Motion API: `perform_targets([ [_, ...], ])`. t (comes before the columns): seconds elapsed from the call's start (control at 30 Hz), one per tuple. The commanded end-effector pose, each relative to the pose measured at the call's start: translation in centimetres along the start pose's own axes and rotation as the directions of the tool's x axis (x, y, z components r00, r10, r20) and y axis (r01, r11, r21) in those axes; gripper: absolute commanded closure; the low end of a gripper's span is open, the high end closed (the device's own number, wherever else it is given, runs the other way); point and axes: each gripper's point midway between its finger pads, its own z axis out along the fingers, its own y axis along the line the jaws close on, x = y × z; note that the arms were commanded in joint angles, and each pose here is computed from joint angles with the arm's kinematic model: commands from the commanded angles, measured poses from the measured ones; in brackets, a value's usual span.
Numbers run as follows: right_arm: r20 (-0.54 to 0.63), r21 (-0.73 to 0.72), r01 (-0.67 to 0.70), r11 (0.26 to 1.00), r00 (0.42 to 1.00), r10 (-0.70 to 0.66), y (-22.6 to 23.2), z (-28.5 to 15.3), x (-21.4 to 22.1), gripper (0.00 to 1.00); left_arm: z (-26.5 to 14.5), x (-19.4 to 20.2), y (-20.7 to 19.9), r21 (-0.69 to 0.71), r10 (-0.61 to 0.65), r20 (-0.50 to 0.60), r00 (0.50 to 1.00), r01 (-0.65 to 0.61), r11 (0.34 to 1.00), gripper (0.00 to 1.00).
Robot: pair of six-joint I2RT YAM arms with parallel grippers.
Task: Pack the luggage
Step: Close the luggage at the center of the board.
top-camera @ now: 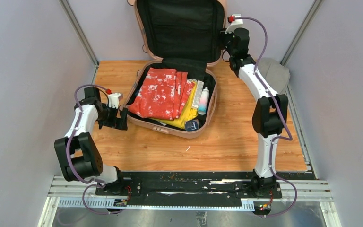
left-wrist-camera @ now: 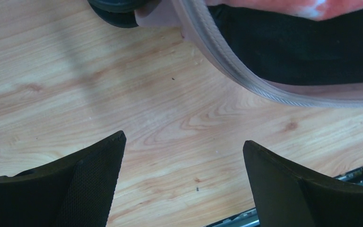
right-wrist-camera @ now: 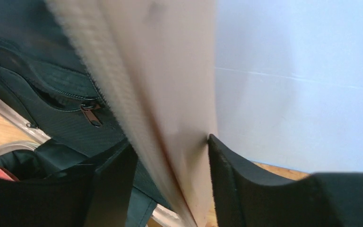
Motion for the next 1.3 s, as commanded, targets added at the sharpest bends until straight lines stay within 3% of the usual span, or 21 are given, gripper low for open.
perform_targets([
  [0.0,0.091,-0.133,-0.009,0.991,0.996,0.022,2.1,-1.5,-1.8,0.52,1.2,-0.8,1.6,-0.057,-0.053,0.038,0.998,0.055,0.997,0.00],
  [0.13,0.078,-0.200,-0.009,0.980,0.997,0.025,3.4,-3.5,-0.9,0.69,1.9,-1.2,2.2,-0.071,-0.089,0.046,0.995,0.092,0.993,0.00],
  [0.4,0.060,-0.284,0.029,0.958,0.998,-0.013,6.4,-8.8,0.3,0.78,2.6,-1.7,2.7,-0.086,-0.147,0.072,0.986,0.153,0.984,0.00],
  [0.7,-0.045,-0.267,-0.026,0.963,0.999,0.015,6.6,-13.6,5.2,0.84,2.0,-1.3,2.2,-0.082,-0.140,0.071,0.988,0.146,0.986,0.00],
  [1.03,-0.173,-0.145,-0.143,0.979,0.978,0.118,5.2,-19.1,9.3,0.68,-1.0,0.8,1.8,-0.158,-0.091,0.057,0.994,0.099,0.982,0.00],
  [1.13,-0.206,-0.111,-0.178,0.978,0.967,0.152,4.9,-21.1,10.5,0.59,-2.1,2.5,2.9,-0.237,-0.062,0.036,0.997,0.069,0.969,0.00],
  [1.27,-0.222,-0.006,-0.224,0.975,0.951,0.217,3.6,-23.5,11.9,0.55,-3.1,4.3,4.2,-0.313,-0.028,-0.005,1.000,0.025,0.949,0.00],
])
